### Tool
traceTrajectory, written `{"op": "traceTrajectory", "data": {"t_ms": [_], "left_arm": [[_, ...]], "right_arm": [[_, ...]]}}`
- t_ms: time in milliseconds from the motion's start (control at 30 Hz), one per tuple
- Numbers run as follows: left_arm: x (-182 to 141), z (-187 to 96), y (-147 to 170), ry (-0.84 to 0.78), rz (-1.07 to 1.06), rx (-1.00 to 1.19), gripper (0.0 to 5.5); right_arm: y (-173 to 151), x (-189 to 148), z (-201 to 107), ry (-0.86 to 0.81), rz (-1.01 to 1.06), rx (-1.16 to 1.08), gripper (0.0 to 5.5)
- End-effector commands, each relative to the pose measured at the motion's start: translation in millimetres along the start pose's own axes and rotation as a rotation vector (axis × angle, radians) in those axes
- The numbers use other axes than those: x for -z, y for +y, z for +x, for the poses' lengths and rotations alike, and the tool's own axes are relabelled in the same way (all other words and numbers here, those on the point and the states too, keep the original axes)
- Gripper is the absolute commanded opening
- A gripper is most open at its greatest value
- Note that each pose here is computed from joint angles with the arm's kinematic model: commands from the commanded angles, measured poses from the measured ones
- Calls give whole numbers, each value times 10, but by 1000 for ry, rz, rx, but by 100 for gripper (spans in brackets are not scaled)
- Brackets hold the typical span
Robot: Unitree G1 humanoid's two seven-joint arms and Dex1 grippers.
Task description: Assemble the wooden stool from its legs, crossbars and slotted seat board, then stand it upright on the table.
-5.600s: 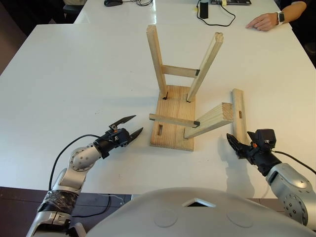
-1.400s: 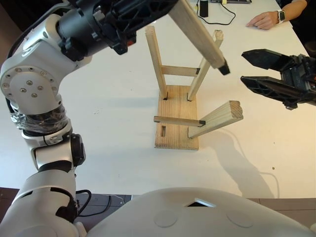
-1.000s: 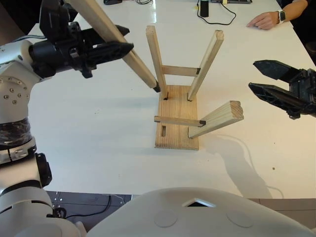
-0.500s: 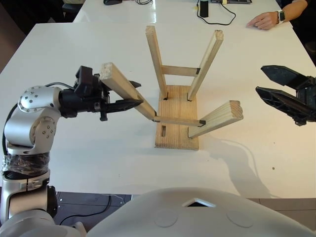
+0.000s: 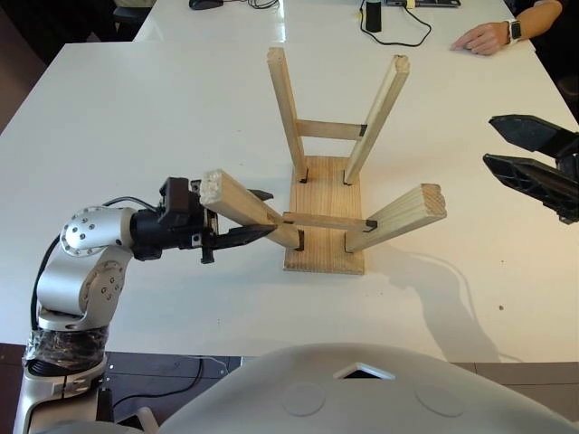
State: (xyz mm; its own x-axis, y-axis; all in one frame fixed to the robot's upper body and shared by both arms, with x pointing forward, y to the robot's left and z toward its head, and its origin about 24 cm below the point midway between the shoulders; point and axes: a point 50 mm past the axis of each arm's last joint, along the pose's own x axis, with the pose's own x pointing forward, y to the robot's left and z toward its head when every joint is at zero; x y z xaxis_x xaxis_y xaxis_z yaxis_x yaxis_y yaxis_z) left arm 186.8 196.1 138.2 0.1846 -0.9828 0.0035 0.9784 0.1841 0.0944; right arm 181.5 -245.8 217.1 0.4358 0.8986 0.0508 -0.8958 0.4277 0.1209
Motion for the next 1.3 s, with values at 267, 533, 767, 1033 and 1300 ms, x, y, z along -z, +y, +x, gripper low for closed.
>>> {"op": "traceTrajectory", "data": {"t_ms": [267,533,767,1033,1300], "left_arm": [[93,26,-25,68,74,44,204],[90,-57,37,145,-15,121,204],[49,-116,185,163,-59,118,204],[-16,-115,360,164,-30,91,204],[35,-106,346,220,9,148,204]], "right_arm": [[-56,-46,53,54,-12,-44,312],[-18,11,53,63,-13,-36,312],[44,86,59,57,-16,-11,312],[84,151,66,46,-27,9,312],[94,170,71,48,-37,16,312]]}}
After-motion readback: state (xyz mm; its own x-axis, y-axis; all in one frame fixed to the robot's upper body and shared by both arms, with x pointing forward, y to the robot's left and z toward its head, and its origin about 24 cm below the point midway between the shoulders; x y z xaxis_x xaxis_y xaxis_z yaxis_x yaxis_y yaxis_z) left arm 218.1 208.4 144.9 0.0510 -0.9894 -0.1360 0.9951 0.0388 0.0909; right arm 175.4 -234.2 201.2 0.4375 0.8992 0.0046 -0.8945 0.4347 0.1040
